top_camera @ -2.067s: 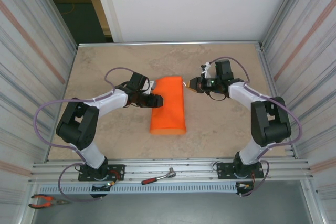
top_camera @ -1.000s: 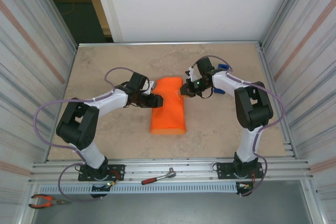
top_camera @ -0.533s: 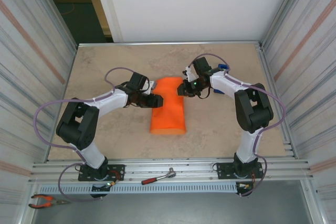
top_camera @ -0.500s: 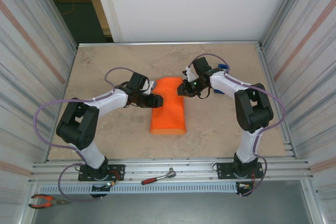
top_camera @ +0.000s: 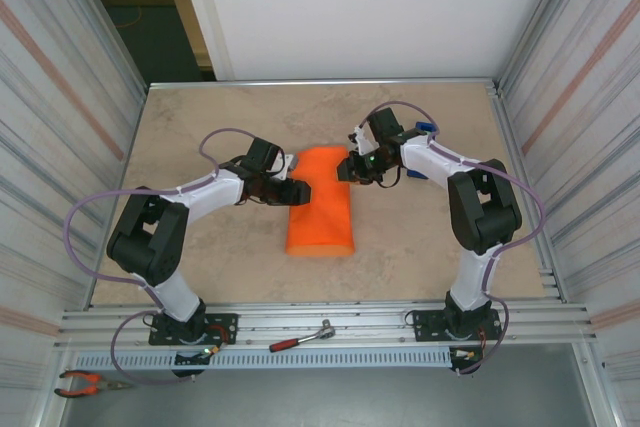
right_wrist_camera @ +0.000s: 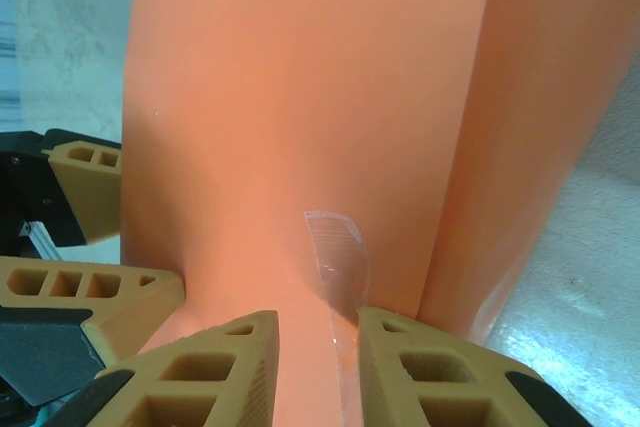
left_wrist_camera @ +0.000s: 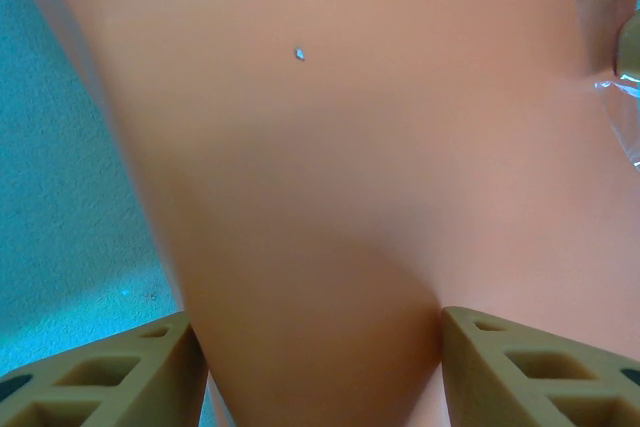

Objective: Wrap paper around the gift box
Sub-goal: Wrap the gift box with the wrapping paper.

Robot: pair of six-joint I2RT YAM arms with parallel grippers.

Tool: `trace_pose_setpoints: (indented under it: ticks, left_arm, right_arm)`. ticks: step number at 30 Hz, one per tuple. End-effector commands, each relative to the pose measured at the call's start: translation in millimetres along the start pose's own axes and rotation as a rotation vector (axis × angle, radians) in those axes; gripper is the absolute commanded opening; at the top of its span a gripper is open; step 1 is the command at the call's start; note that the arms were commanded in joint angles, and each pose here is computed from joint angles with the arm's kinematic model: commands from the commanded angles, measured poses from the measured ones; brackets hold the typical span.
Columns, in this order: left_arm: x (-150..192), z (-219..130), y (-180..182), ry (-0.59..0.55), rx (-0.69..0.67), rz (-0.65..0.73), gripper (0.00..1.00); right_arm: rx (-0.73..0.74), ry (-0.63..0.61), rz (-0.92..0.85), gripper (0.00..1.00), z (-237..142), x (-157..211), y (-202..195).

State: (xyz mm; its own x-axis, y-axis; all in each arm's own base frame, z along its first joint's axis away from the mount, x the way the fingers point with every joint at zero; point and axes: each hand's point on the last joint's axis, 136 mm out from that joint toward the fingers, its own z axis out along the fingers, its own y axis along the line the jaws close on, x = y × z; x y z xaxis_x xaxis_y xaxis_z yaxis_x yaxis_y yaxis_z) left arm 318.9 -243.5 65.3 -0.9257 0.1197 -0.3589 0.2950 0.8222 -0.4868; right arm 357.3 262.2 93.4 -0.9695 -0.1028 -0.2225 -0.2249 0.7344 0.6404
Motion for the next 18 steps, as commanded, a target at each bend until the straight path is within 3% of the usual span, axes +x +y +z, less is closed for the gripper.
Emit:
trace_pose_setpoints:
  ticks: [1,9,18]
  left_arm:
    - [55.7,22.9,52.5,0.177,-0.219,-0.038,0.59]
    - [55.6,22.5,52.6,0.176,-0.220,-0.038,0.59]
    - [56.3,22.9,53.0,0.179,-0.222,-0.039,0.59]
  right_arm:
    - [0.034,-0.035,0.025,0.26,-15.4,-4.2,-2.7]
    - [0.039,-0.029,0.034,0.27,-13.9,-1.8,-6.4]
    - [0.041,-0.030,0.037,0.39,-13.9,2.1,-8.4]
